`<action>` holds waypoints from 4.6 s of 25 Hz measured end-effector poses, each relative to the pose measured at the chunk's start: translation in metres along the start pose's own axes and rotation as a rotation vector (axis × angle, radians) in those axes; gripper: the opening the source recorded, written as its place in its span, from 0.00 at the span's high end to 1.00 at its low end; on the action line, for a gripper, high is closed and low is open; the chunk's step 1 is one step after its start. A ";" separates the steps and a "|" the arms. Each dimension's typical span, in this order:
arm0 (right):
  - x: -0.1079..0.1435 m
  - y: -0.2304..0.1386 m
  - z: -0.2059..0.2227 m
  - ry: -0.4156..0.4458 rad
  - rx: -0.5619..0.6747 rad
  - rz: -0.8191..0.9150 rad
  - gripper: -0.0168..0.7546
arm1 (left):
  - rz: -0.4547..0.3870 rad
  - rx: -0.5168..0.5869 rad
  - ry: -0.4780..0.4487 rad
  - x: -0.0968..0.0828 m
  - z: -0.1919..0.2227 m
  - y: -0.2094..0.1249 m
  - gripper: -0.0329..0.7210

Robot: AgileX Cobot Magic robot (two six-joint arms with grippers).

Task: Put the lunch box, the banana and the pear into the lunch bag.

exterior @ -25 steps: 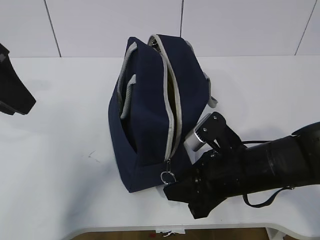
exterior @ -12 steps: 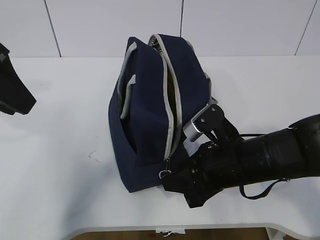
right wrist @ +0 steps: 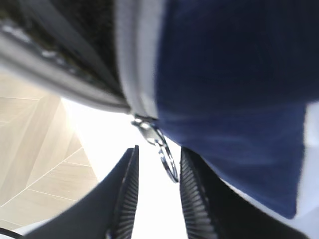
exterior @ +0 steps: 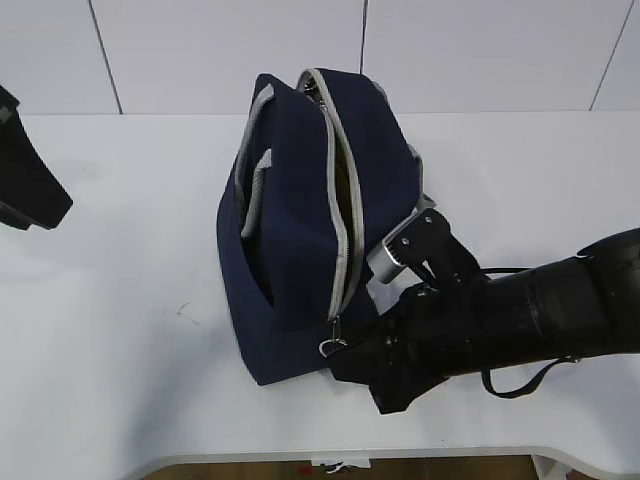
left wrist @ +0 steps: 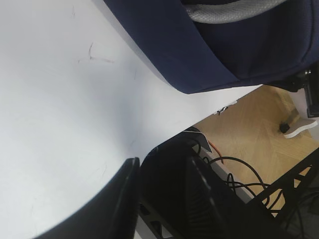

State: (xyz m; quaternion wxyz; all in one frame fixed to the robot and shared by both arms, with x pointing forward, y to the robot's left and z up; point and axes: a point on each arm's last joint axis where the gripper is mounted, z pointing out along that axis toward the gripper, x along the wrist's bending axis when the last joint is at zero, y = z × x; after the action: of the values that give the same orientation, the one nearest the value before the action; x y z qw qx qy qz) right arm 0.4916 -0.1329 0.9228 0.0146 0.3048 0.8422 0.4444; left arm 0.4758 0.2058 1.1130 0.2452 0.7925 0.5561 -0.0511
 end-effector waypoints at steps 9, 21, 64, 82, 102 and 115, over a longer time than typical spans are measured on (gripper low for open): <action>-0.001 0.000 0.000 -0.008 0.004 0.006 0.85 | -0.001 0.000 -0.002 0.000 0.000 0.000 0.63; 0.000 0.000 0.000 -0.003 0.001 0.079 0.99 | -0.001 0.000 -0.002 0.000 0.000 0.000 0.63; 0.043 0.108 -0.098 -0.047 -0.254 -0.041 0.99 | -0.007 -0.009 -0.035 -0.003 -0.001 0.000 0.63; 0.019 0.167 -0.075 0.033 -0.388 0.129 0.99 | 0.145 -0.052 0.013 -0.008 0.003 0.004 0.53; 0.016 0.181 -0.075 0.062 -0.438 0.201 0.99 | 0.195 -0.167 -0.091 -0.028 0.073 0.045 0.51; 0.015 0.180 -0.074 0.065 -0.439 0.209 0.99 | 0.318 -0.164 -0.053 -0.025 0.075 0.046 0.96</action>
State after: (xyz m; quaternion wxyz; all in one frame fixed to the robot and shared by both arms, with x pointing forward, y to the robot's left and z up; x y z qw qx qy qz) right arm 0.5480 -0.1039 1.1078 0.0071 0.3653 0.6894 0.6254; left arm 0.5223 0.1393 1.0709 0.3284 0.8463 0.4193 0.0130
